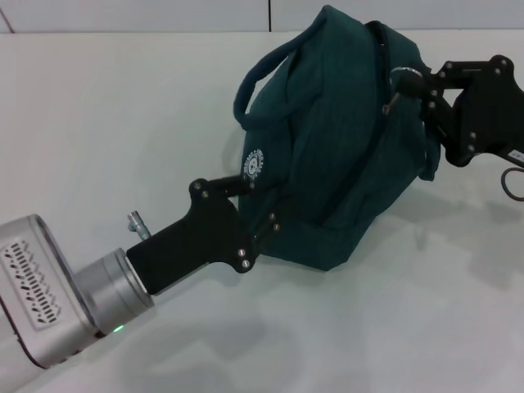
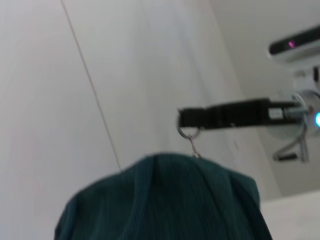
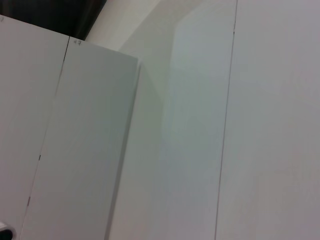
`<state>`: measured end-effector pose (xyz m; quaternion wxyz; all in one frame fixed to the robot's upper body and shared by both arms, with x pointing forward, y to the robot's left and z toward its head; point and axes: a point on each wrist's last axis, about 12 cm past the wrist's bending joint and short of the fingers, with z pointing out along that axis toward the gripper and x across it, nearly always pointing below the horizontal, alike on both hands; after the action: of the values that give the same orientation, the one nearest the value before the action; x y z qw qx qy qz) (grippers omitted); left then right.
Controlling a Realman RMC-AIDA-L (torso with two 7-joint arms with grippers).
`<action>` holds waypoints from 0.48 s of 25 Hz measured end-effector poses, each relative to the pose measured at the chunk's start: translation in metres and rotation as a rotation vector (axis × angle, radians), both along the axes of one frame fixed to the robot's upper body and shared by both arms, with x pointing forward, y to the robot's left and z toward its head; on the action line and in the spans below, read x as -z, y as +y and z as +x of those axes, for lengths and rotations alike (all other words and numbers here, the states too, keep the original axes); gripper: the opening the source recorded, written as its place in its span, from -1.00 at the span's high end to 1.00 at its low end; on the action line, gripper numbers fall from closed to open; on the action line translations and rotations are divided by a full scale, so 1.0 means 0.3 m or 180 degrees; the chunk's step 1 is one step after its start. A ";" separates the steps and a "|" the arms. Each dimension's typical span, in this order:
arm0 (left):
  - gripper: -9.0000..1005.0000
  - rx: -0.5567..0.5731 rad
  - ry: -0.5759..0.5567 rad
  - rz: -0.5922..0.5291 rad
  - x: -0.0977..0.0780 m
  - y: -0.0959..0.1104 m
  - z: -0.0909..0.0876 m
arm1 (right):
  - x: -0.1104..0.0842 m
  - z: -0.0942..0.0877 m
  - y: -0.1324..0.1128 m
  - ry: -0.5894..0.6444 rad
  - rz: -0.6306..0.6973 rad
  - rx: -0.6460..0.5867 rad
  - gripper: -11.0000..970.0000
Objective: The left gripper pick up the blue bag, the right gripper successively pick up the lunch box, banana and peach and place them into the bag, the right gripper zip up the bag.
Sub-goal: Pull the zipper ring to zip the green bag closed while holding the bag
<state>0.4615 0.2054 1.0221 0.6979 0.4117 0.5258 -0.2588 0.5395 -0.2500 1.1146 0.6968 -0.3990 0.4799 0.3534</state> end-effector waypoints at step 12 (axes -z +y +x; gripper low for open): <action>0.17 0.0077 0.0252 -0.0616 -0.059 -0.033 0.035 | 0.009 -0.004 0.005 -0.0073 -0.0041 0.0019 0.93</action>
<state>0.4721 0.1955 1.0399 0.7099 0.3382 0.5205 -0.3329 0.5382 -0.2484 1.1119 0.7008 -0.4060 0.4753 0.3436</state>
